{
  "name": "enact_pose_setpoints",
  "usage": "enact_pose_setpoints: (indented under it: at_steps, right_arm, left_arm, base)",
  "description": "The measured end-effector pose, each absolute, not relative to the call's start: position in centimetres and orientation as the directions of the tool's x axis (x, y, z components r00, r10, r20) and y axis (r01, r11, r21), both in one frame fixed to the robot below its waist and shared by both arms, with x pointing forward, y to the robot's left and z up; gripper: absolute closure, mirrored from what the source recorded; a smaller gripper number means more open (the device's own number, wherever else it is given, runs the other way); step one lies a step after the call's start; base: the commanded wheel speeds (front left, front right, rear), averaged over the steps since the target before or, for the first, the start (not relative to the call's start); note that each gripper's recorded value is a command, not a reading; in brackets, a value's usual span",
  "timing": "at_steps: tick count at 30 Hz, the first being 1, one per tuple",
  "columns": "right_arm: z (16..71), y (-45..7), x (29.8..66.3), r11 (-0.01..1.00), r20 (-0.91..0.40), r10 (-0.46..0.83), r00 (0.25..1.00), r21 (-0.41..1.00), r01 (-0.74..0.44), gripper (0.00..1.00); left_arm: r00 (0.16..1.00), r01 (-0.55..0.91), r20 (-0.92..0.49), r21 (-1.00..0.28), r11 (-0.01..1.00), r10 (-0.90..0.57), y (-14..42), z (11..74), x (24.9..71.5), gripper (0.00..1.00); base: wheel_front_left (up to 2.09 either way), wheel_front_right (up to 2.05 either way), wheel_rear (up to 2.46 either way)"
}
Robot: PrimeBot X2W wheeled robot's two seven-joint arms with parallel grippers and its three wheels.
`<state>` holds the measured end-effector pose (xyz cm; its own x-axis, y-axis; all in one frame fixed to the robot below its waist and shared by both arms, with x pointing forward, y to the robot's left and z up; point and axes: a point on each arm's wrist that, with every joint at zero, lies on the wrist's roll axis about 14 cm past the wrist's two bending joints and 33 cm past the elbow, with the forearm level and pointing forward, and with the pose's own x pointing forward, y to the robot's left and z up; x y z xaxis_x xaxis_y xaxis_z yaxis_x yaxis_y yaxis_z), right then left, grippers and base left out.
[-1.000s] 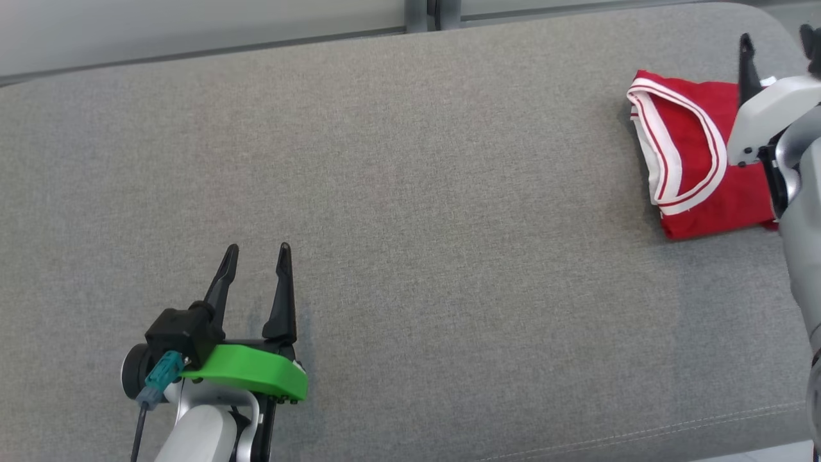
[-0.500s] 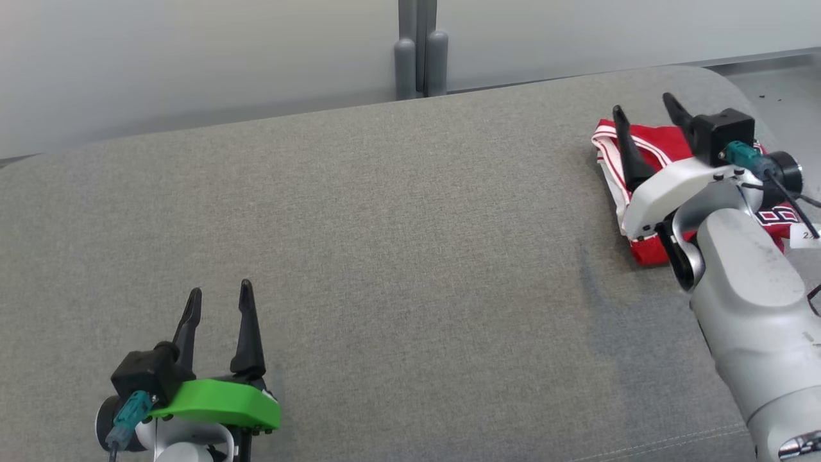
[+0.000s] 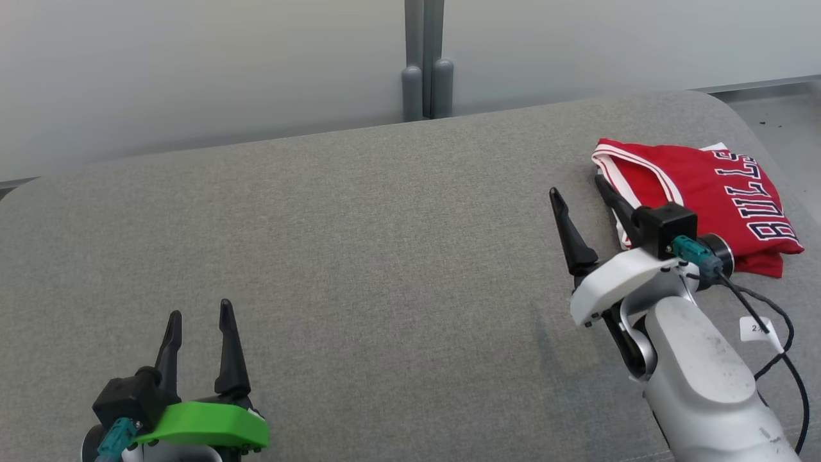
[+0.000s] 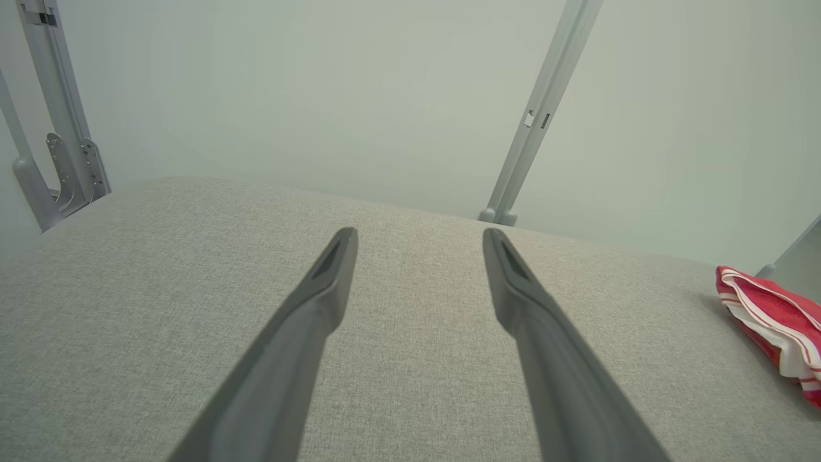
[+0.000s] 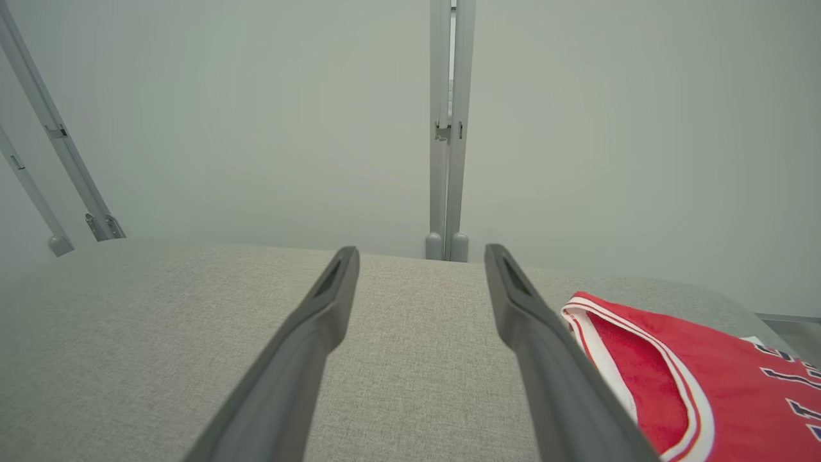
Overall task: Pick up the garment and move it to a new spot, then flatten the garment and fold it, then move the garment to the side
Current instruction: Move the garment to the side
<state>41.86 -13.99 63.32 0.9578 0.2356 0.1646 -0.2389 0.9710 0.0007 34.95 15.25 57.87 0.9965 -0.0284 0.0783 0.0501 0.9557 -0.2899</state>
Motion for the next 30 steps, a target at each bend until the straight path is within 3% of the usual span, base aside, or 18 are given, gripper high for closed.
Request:
enact_pose_setpoints:
  at_steps: [17,30]
  right_arm:
    - [60.4,-11.2,37.6,0.958,0.127,0.251,0.96,0.107,-0.265,0.0]
    - [60.3,-9.8,35.6,0.94,0.124,0.289,0.949,0.154,-0.306,0.0]
  left_arm:
    - [0.995,-0.016,0.086,-0.271,0.962,0.041,17.2,57.8,33.0,0.0]
    - [0.998,0.004,0.061,-0.269,0.963,0.013,16.4,57.0,32.5,0.0]
  base:
    - [0.0,0.0,0.0]
    - [0.0,0.0,0.0]
